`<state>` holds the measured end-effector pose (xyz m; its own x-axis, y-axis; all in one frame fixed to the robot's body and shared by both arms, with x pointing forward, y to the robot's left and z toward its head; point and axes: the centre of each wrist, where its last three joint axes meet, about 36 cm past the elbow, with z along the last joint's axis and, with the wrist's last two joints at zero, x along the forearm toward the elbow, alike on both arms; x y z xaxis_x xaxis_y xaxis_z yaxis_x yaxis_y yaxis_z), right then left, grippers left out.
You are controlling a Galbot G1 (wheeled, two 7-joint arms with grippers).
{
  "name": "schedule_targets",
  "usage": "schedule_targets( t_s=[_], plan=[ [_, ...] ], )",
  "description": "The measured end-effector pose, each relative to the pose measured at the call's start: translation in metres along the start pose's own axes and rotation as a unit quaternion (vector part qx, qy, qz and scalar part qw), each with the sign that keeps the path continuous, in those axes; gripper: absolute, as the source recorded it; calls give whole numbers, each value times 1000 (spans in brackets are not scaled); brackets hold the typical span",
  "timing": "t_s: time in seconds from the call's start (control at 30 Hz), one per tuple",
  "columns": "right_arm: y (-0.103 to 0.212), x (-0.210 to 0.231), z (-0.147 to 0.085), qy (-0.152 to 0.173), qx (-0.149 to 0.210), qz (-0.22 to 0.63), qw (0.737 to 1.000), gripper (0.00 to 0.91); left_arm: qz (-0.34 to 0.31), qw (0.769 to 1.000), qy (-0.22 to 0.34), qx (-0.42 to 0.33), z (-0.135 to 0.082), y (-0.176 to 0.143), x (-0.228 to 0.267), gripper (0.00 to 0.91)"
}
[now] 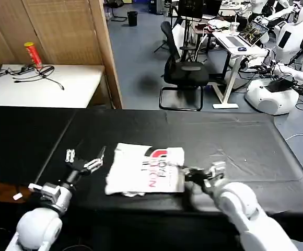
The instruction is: Fold and organize the clothes.
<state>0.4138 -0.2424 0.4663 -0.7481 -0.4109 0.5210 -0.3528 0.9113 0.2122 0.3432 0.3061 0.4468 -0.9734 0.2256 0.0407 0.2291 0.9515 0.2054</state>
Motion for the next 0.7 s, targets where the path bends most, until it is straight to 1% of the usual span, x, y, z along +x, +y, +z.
schedule_targets(
  t_s=[0.17, 0.3, 0.43, 0.53, 0.57, 0.7],
  plan=[
    [-8, 23, -6, -11, 29, 35, 999, 878, -15, 999, 21, 36, 1, -1, 0, 878],
    [-8, 41, -5, -16, 43, 48, 998, 878, -24, 999, 27, 40, 8, -1, 2, 878],
    [-9, 58, 1, -16, 52, 53, 997, 878, -21, 998, 22, 50, 14, -7, 3, 878],
    [-8, 70, 12, -12, 63, 67, 996, 878, -16, 998, 17, 62, 22, -13, 5, 878],
    [-8, 73, 16, -18, 66, 72, 995, 878, -18, 998, 19, 62, 25, -15, 5, 878],
    [-5, 84, 40, -72, 84, 107, 988, 878, -28, 996, 33, 73, 30, -24, 10, 878]
  ],
)
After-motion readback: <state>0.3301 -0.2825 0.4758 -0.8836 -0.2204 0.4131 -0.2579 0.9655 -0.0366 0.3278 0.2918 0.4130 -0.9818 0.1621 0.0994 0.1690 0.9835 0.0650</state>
